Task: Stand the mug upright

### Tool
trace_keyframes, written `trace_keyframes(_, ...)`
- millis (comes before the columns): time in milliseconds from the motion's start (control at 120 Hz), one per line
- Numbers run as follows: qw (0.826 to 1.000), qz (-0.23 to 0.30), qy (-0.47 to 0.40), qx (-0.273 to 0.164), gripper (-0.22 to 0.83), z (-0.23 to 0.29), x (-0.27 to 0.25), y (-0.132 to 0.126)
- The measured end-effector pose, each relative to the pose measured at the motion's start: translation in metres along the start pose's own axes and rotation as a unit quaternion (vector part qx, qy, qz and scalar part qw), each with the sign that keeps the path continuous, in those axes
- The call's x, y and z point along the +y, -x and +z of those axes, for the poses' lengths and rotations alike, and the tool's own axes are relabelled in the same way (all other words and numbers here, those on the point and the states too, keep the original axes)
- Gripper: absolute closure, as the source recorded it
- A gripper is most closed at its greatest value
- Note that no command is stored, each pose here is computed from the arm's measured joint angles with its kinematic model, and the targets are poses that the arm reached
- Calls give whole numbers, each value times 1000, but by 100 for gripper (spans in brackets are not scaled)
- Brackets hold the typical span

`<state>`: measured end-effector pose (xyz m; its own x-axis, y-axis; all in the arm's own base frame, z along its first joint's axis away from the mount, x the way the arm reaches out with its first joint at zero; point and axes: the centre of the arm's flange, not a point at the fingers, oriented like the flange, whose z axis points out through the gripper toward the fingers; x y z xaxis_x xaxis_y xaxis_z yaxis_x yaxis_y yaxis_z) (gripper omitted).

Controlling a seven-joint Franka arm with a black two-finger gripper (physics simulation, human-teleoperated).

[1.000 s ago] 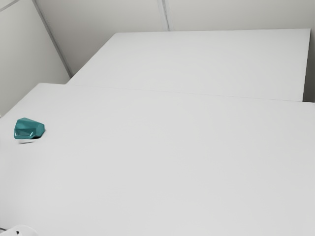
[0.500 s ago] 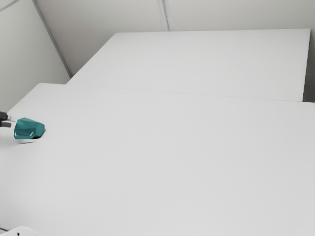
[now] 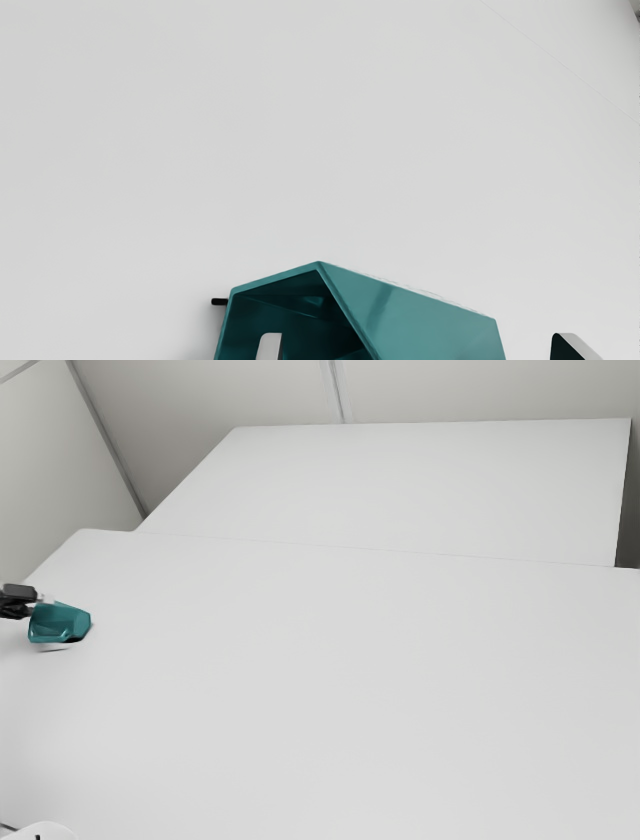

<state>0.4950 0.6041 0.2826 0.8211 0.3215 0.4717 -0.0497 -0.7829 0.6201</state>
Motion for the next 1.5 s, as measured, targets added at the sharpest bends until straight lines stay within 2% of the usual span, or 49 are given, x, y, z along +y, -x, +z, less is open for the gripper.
trace_keyframes(292, 1000, -6, 14, -2, 10, 12, 2, 1)
trace_keyframes(1117, 1000, -14, 15, -9, 69, 4, 16, -6)
trace_keyframes(1300, 1000, -10, 10, -27, 74, 4, 33, -12)
trace_keyframes(1500, 997, 7, -6, -73, 76, 11, 81, -30)
